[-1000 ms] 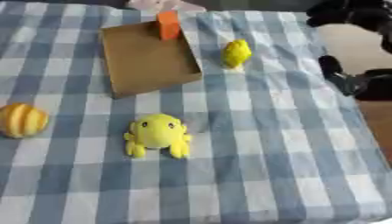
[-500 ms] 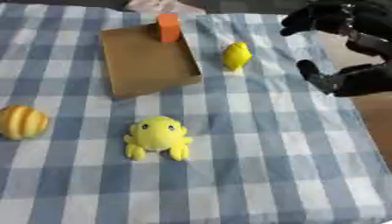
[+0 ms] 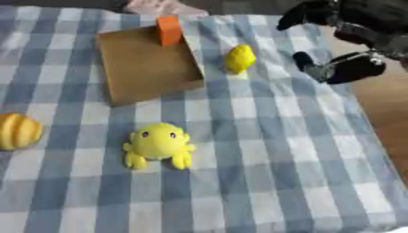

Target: Pick up objects on the table and place them in the box.

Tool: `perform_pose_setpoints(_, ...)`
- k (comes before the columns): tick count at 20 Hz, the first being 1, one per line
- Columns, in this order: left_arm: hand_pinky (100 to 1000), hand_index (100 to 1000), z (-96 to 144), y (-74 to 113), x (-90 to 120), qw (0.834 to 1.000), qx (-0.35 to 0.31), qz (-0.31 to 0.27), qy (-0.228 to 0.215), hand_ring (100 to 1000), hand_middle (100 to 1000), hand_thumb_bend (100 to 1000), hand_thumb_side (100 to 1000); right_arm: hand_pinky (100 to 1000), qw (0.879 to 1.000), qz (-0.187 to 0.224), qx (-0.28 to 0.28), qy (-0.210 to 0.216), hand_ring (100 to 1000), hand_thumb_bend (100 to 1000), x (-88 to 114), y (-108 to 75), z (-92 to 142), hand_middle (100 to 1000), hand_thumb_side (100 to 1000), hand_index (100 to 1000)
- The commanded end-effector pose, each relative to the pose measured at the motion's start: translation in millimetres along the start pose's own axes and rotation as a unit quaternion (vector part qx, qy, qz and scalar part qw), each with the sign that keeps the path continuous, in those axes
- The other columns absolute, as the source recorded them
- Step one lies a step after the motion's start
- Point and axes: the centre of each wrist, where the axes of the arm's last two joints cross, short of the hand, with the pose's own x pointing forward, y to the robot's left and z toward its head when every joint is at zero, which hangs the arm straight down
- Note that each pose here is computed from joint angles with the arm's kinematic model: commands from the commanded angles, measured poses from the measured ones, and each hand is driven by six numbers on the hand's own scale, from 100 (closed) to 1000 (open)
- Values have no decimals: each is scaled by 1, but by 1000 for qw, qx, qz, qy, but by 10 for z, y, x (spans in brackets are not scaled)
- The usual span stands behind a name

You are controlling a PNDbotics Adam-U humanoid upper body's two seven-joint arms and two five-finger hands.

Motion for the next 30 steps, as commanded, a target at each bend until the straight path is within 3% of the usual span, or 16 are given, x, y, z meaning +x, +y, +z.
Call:
perform_pose_setpoints(1,968,916,-79,5,73,1000,-13,-1,-18,767,765,100,612,835,1000,-1,5,13,893,100,-91,-66,-17,838,223,955)
perform_pose_setpoints(9,969,911,-100,-23,78,1000,-20,4,-22,766,762,100,616,842,1000,-7,19,21,900,100,-201,-42,-139,842,232,905)
perform_pose_setpoints(19,970,906,-152,-52,97,999,-33,7,-31,766,757,100,618,860,995,9,97,20,923,100,-450,-160,-177,879,257,936)
perform_pose_setpoints(24,971,906,-164,-63,101,999,-35,9,-33,767,757,100,620,862,994,19,106,3,930,100,-433,-223,-250,892,258,965)
perform_pose_setpoints(30,971,905,-176,-74,105,999,-37,11,-35,766,757,100,623,865,994,40,96,21,938,100,-444,-200,-286,904,256,978)
